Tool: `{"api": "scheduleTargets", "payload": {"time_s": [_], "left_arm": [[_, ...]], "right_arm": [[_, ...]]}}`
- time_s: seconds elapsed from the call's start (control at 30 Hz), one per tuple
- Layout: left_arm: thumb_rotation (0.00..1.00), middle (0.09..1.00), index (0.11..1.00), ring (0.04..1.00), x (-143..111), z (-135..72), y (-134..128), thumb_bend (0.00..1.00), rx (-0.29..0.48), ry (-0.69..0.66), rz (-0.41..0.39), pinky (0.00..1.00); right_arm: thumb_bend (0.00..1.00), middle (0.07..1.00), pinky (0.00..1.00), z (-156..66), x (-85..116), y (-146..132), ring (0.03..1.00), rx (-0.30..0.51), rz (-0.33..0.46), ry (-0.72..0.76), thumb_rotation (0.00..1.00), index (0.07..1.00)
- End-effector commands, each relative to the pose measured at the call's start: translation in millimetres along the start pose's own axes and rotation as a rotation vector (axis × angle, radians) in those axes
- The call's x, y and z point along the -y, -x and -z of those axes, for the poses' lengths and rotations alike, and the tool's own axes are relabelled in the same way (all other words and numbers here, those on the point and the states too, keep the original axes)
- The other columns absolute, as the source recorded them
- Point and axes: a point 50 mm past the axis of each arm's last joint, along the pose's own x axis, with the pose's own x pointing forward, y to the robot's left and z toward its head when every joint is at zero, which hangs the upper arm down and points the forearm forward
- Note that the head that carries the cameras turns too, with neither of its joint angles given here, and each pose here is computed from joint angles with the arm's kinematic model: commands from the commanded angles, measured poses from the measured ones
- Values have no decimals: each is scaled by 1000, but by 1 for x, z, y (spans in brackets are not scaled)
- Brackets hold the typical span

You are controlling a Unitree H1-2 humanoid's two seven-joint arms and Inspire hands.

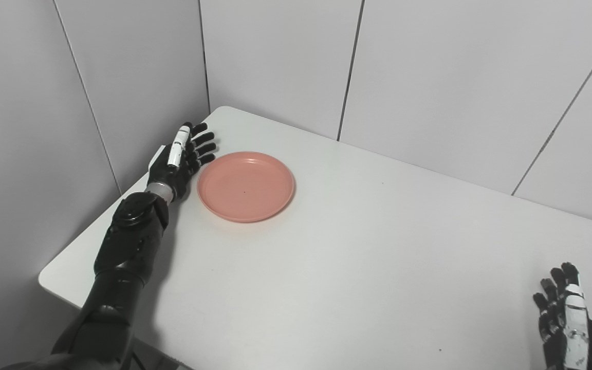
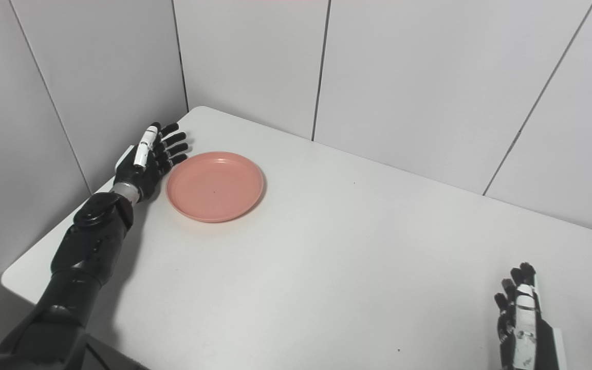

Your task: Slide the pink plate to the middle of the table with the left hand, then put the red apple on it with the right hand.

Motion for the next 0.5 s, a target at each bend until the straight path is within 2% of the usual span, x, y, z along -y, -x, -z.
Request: {"api": "scheduleTargets", "payload": {"time_s": [0.0, 0.47], "left_arm": [[1000, 873, 850, 866, 17, -21, -10, 321, 59, 7, 46, 854], [1000, 889, 872, 883, 38, -15, -8, 298, 26, 14, 91, 874]], "right_arm": [[69, 1000, 1000, -14, -3, -5, 1000, 58, -16, 0, 1000, 1000], [70, 1000, 1000, -12, -4, -6, 1000, 72, -19, -10, 1000, 1000]]}}
